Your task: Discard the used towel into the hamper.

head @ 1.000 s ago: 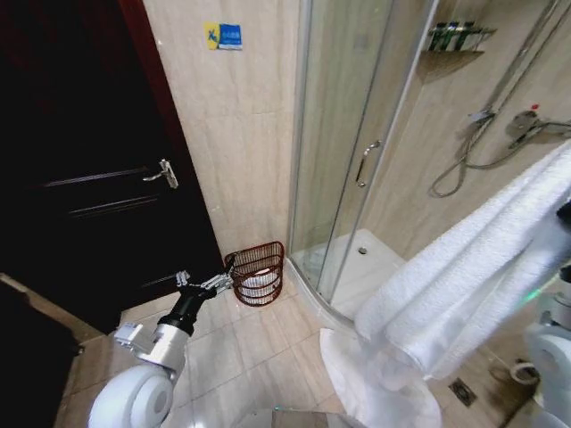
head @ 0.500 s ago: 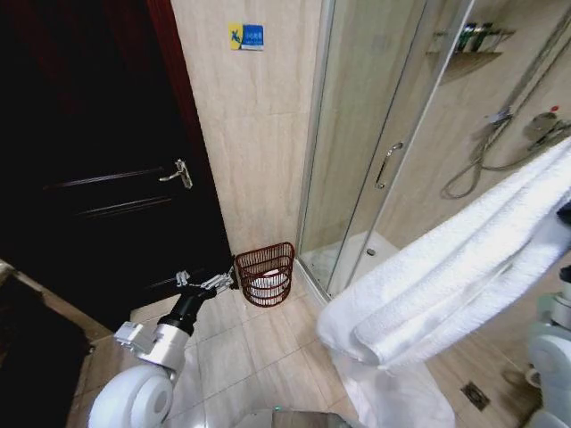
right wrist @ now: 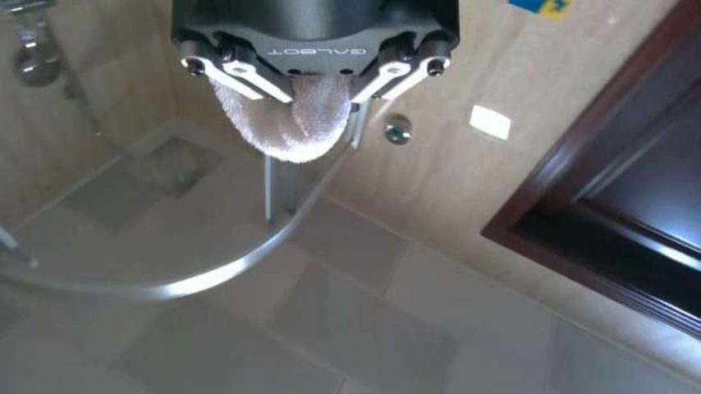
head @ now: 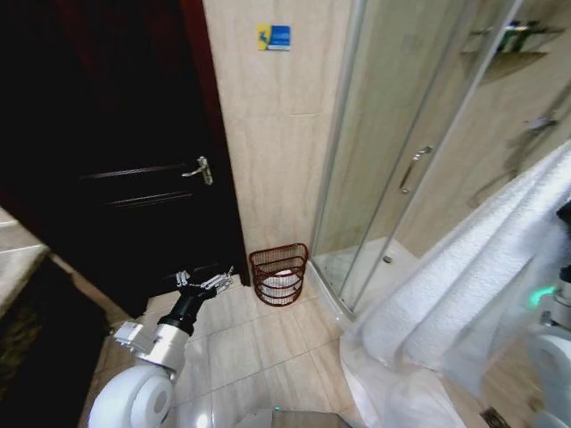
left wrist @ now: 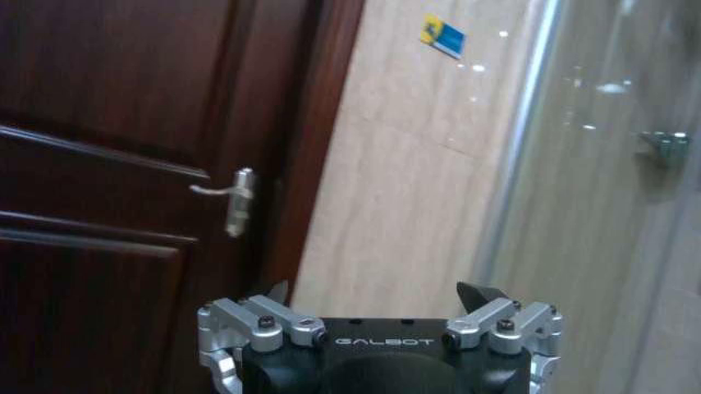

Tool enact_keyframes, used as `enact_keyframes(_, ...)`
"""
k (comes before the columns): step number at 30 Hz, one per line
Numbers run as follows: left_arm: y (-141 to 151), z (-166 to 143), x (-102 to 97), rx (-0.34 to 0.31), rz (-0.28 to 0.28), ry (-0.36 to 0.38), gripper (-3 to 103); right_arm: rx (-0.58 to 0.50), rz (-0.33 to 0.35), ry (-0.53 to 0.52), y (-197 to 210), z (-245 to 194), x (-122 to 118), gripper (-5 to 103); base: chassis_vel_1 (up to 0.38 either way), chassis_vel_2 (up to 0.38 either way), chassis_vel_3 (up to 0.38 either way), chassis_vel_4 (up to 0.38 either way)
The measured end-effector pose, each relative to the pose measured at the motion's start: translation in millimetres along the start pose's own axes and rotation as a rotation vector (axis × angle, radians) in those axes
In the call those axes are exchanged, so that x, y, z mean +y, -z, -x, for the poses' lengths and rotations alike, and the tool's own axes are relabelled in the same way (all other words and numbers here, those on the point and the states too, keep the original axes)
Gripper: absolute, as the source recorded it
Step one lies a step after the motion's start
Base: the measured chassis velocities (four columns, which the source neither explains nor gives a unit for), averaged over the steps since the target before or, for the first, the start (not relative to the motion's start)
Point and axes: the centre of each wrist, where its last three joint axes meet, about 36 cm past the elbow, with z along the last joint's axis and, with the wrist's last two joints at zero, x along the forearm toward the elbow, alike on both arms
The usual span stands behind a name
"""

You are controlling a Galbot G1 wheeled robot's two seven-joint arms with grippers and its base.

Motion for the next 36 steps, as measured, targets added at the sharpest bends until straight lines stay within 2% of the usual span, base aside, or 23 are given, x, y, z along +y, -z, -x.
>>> enact_keyframes(21, 0.0, 0.0, 0.0, 0.0, 0.0, 0.0, 100, 0.0, 0.0, 0.0, 0.0, 0.0, 0.0, 6, 0.124, 0.115, 0.12, 0.115)
enact_keyframes(36, 0.0, 0.0, 0.0, 0.0, 0.0, 0.0, 100, 0.0, 0.0, 0.0, 0.0, 0.0, 0.0, 6, 0.002, 0.004, 0.002, 0.002)
